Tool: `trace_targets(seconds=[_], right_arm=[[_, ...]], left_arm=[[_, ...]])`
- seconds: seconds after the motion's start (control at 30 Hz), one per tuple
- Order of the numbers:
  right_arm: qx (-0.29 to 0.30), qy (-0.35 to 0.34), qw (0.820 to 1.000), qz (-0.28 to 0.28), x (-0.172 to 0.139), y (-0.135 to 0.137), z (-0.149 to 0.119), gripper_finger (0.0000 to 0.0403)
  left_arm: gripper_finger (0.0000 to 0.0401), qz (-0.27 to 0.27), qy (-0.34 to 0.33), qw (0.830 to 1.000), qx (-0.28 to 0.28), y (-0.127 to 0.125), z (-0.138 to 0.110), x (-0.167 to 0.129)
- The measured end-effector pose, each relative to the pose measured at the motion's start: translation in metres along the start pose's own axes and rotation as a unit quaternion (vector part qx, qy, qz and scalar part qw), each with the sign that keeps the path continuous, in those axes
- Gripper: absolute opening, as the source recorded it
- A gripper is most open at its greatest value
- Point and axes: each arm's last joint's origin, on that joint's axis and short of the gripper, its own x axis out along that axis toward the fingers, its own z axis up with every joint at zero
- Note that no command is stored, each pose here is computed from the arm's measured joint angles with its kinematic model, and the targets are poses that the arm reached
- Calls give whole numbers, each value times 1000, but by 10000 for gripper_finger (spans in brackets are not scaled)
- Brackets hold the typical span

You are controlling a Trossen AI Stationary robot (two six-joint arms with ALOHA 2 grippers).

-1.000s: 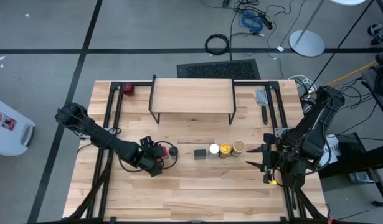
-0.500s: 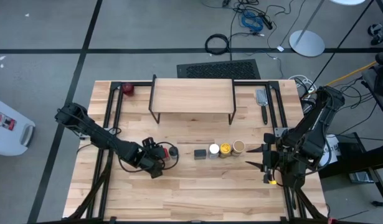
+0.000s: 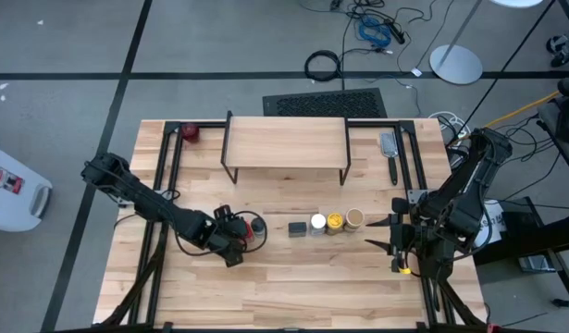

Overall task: Shelf spices
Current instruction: Put the red seasoning can on the shelf

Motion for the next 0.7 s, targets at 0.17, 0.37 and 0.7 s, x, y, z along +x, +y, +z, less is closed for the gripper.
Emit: trace_targets(seconds=[0.17,0.37,0.7], right_arm=[[0,0,1000,0,0,0,0,167],[0,0,1000,0,0,0,0,167],[0,0,1000,0,0,0,0,167]], left_arm=[[308,1,7,1000,-3,3,2,1],[307,-9,16,1000,-5,4,2,2],[248,-12,19,1000,-5,3,2,2]])
